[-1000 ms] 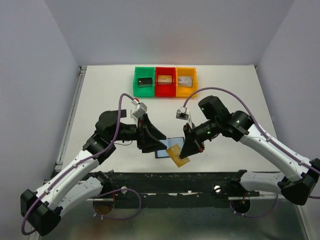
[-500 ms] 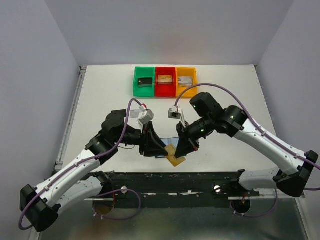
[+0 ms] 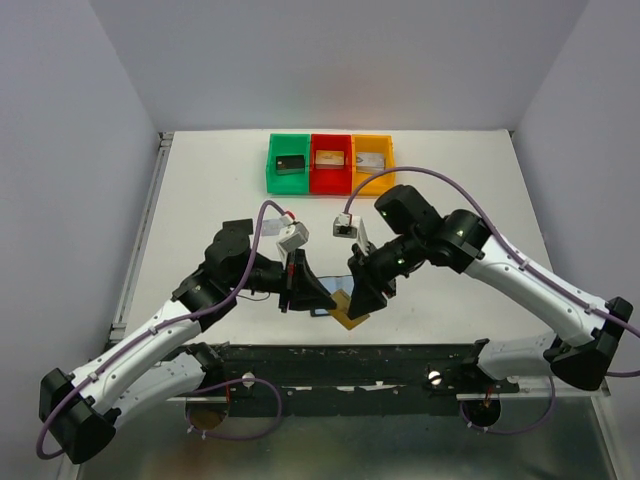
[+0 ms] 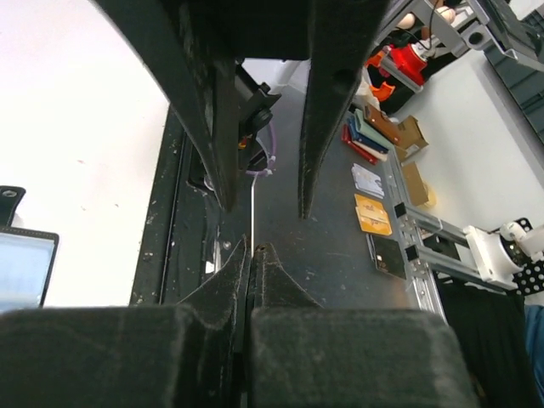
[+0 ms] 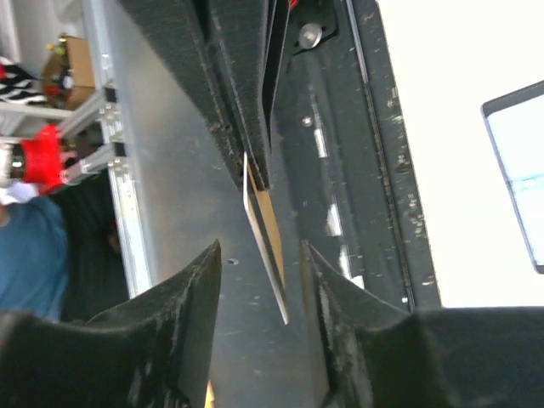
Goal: Take the credit cards out of the card holder
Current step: Place the credit card at the center of the board.
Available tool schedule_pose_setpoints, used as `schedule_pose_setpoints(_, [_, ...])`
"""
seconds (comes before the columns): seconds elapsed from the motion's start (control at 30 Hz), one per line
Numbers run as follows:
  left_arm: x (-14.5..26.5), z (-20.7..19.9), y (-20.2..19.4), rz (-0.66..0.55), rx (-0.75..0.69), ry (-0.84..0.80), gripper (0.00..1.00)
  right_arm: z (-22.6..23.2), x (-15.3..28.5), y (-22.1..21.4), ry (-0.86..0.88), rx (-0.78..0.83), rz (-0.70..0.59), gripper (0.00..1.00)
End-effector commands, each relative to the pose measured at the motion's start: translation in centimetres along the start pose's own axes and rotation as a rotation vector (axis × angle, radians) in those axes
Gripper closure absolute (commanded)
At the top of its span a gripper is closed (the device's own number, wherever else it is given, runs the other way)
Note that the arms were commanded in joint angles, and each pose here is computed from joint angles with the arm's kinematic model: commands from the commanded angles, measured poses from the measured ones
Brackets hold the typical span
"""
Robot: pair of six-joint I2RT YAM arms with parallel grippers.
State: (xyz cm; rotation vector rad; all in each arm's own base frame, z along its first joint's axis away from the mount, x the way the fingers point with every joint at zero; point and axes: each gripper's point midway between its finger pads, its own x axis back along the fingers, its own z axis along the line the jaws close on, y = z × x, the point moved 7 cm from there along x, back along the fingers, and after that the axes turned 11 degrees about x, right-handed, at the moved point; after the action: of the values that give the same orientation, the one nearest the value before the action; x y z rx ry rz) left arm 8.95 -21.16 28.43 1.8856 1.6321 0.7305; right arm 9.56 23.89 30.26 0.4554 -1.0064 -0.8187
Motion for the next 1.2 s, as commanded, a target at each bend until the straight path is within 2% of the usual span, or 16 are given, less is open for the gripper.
schedule_pose_setpoints(0.0, [0.3,0.5,-0.4,-0.055,-0.023,0.037,1.00,-0.1,1.3,1.1,-0.178,0.006,-0.096,0.45])
schedule_pose_setpoints(0.1, [0.8,1.3,-0.2,-0.171,-0.010,0.105,1.00,-0.6,2.2,1.8,-0.294,-0.015,-0.263,0.42])
schedule_pose_setpoints(0.23, [2.1,1.4,0.6,-0.438,-0.011,0.130,1.00,-1.0,2.6,1.4,-0.362,-0.054,-0.455,0.40])
schedule_pose_setpoints(0.33, [2.9,1.6,0.7,-0.584,0.008,0.123,1.00,-1.5,1.8,0.6,-0.345,-0.108,-0.528,0.40])
schedule_pose_setpoints(0.43, [3.3,1.7,0.7,-0.663,0.016,0.113,1.00,-1.8,0.9,0.4,-0.310,-0.137,-0.573,0.40])
schedule_pose_setpoints(0.57, [3.5,1.6,0.6,-0.703,0.033,0.078,1.00,-2.3,0.1,0.3,-0.283,-0.163,-0.582,0.40])
schedule_pose_setpoints(0.77, [3.6,1.2,0.4,-0.718,0.046,0.040,1.00,-2.4,-0.4,1.2,-0.226,-0.181,-0.666,0.42])
schedule_pose_setpoints(0.93, [3.5,1.2,0.2,-0.711,0.060,0.022,1.00,-2.7,-0.9,1.7,-0.189,-0.185,-0.687,0.45])
schedule_pose_setpoints(1.17, [3.7,1.1,0.2,-0.741,0.077,-0.023,1.00,-2.4,-1.1,1.9,-0.123,-0.168,-0.732,0.57])
